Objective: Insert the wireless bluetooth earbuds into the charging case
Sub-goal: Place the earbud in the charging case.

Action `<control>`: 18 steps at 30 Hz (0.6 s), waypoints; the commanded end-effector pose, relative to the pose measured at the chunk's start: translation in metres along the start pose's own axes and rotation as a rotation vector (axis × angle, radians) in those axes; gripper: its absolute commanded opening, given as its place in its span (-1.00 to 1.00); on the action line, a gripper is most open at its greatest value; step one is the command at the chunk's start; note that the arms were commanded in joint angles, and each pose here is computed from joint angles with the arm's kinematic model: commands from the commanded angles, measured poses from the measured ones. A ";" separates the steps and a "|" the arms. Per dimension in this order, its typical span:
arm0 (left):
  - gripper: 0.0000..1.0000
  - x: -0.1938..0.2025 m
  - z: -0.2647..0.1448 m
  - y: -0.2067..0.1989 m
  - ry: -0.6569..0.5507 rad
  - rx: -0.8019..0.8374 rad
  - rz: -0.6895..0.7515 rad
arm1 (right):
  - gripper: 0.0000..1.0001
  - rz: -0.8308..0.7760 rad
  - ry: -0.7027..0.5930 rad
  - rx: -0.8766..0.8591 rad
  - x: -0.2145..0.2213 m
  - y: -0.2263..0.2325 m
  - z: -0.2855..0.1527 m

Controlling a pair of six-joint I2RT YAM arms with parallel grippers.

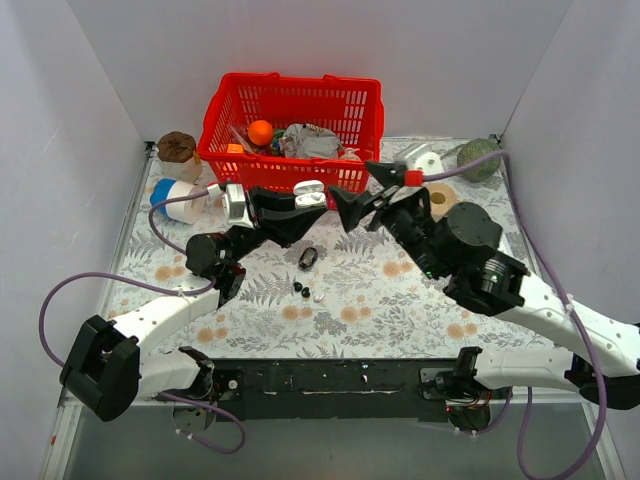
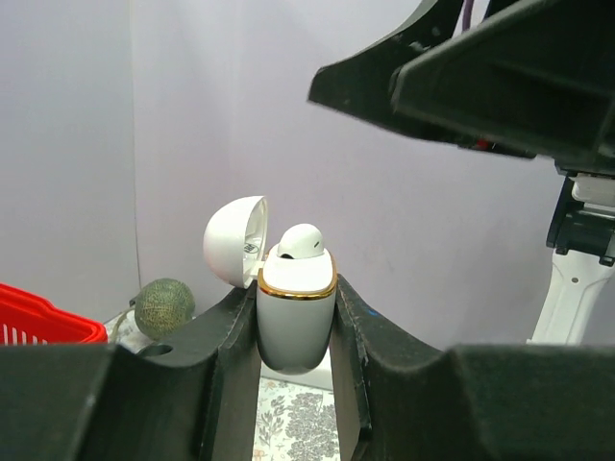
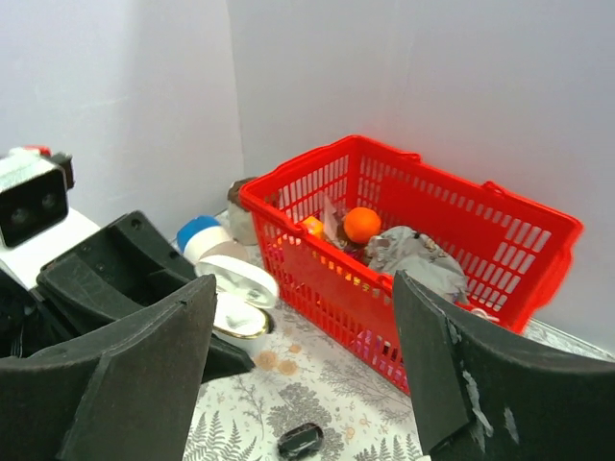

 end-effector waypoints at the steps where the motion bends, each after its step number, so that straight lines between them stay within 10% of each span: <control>1: -1.00 0.001 -0.005 0.000 -0.013 -0.021 0.011 | 0.61 0.085 -0.140 0.135 -0.028 -0.022 -0.027; 10: -1.00 -0.020 -0.040 -0.029 0.039 0.004 0.052 | 0.59 0.004 0.191 0.371 0.090 -0.051 -0.040; 18: -1.00 -0.032 -0.083 -0.062 0.115 -0.002 0.017 | 0.47 0.062 0.728 0.128 0.214 -0.052 -0.039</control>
Point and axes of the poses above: each gripper's point midway between its finger pads, its own z axis out along the fingers, its own y axis along the line the jaws close on, x = y × z, the point moved 9 cm from there along -z, back along the fingers, and after that the axes turned 10 degrees about z, right-handed, at the moved point
